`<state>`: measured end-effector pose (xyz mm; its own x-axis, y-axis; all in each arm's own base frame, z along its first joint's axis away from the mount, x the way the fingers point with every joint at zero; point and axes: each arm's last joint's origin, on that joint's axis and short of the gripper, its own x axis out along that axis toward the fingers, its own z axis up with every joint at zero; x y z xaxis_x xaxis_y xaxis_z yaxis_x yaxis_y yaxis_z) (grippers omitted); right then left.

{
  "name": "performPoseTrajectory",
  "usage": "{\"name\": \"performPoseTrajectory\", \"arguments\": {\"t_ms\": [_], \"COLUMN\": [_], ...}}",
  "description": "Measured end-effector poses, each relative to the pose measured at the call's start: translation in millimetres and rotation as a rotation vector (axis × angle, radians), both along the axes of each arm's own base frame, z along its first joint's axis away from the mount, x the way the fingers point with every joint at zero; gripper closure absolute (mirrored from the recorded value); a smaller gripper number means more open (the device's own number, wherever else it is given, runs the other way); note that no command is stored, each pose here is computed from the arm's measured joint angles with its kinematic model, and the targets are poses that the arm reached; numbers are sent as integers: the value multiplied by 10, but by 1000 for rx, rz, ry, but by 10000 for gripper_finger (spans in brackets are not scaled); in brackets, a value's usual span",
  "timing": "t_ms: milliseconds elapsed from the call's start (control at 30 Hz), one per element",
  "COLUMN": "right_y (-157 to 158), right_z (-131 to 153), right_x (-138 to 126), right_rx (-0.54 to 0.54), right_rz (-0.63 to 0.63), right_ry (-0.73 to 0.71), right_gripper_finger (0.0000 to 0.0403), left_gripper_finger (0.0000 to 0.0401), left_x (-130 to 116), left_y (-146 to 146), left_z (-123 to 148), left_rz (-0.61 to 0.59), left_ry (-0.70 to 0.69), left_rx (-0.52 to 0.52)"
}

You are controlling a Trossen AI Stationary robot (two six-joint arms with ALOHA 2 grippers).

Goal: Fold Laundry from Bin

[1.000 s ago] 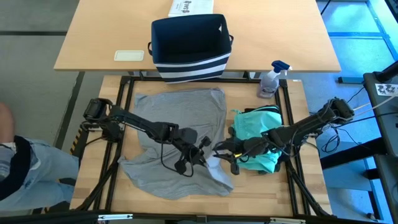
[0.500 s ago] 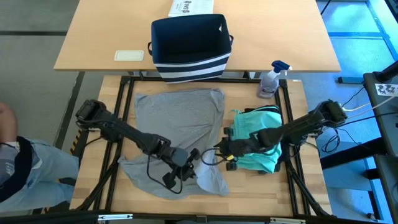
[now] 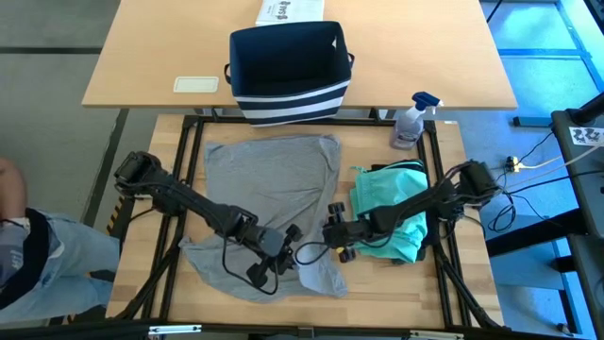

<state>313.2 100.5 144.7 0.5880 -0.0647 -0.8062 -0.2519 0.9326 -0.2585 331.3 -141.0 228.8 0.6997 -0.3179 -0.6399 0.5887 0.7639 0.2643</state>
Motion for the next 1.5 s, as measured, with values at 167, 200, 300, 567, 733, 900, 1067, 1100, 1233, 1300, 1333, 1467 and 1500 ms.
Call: {"name": "performPoseTrajectory", "arguments": {"t_ms": [167,200,300,567,733,900,1067,1100,1233,1300,1333,1467,1500], "right_y": [27,34,39,-24,-52,-55,-57,-57,-59,-59,-59,-19,-1], "right_z": [19,30,35,-109,-164,-171,-150,-144,-124,-124,-128,-193,-199], "right_x": [59,72,78,-31,-53,-56,-38,-33,-20,-19,-23,-95,-108], "right_rx": [34,41,23,-75,-132,-151,-184,-193,-224,-228,-226,-199,-201], "right_rz": [15,27,54,22,20,46,59,60,61,66,68,100,106], "right_ry": [-62,-77,-84,-71,-185,-227,-253,-260,-281,-281,-276,-189,-181], "right_gripper_finger": [195,190,171,139,137,137,137,137,137,137,137,137,137], "left_gripper_finger": [401,401,401,401,401,401,401,401,401,401,401,401,401], "left_x": [-11,-13,-13,-13,-12,-11,-5,-1,9,8,8,8,8], "left_y": [-19,-24,-23,-18,-15,-14,1,8,32,32,32,32,31], "left_z": [-3,-3,-4,-6,-5,-5,-5,-5,-5,-6,-6,-6,-6], "left_rz": [20,22,38,57,66,77,84,87,95,96,96,102,102], "left_ry": [10,12,16,22,23,24,25,25,25,26,26,29,29], "left_rx": [-10,-14,-23,-31,-34,-37,-40,-40,-41,-42,-42,-48,-48]}}
